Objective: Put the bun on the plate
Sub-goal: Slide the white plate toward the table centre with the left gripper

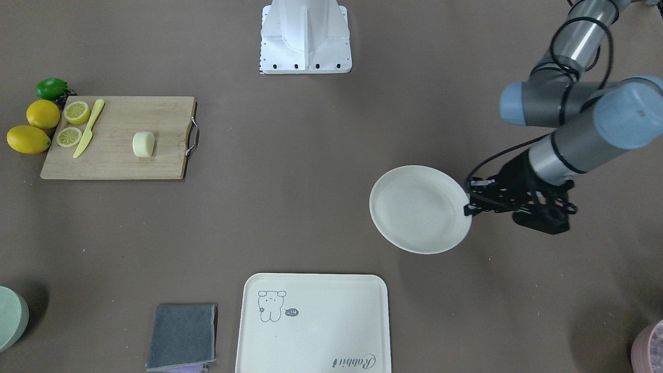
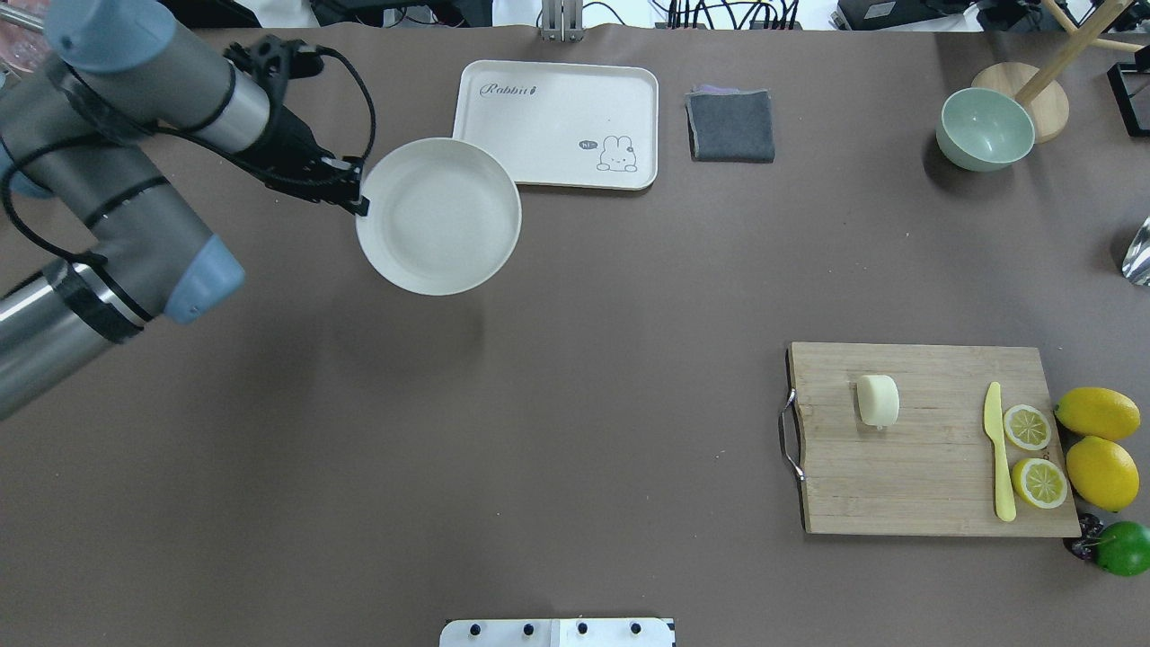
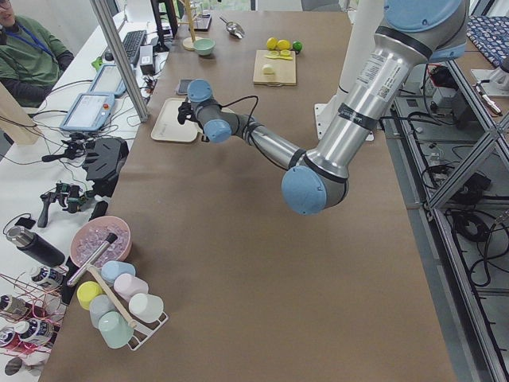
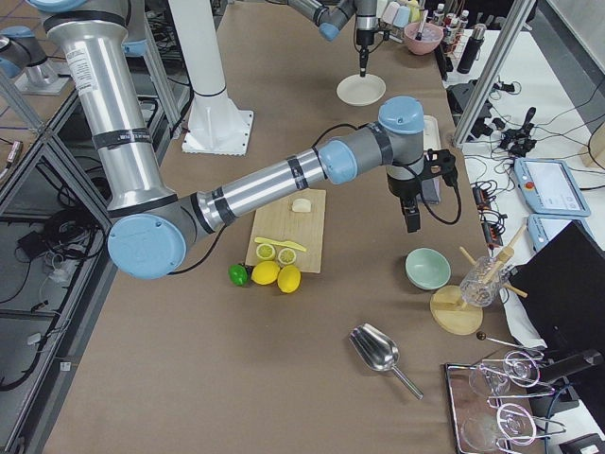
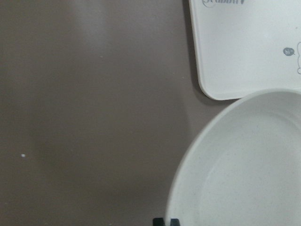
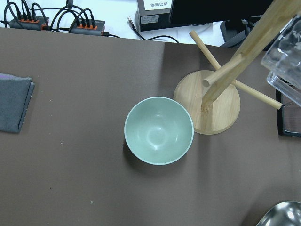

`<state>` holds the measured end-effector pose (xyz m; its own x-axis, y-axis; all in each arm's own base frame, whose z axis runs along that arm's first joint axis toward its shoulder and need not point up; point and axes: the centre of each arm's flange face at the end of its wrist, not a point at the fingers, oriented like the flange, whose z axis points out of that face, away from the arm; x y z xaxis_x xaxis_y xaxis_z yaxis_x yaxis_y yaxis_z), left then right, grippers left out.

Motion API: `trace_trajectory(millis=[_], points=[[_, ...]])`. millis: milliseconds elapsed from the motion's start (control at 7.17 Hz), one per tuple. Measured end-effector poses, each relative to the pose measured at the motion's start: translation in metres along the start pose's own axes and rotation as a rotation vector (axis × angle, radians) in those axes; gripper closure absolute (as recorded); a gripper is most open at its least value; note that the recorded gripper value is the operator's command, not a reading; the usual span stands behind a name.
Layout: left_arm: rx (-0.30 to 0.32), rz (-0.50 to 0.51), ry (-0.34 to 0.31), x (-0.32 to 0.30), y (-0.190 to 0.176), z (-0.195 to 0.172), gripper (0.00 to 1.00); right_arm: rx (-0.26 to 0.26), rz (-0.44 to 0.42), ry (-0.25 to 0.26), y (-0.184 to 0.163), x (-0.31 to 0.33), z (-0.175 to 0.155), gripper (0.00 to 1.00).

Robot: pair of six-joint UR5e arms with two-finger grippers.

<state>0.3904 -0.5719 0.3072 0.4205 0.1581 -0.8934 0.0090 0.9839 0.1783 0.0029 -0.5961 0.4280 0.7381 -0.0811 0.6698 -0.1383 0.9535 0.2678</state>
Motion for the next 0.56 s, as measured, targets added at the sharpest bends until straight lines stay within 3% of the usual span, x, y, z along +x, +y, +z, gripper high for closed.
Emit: trace_trajectory(millis=[558], points=[[0.019, -0.012, 0.046, 0.097, 0.101, 0.102, 1.00, -0.004, 0.025, 0.016, -0.001, 0.014, 0.003, 0.00]])
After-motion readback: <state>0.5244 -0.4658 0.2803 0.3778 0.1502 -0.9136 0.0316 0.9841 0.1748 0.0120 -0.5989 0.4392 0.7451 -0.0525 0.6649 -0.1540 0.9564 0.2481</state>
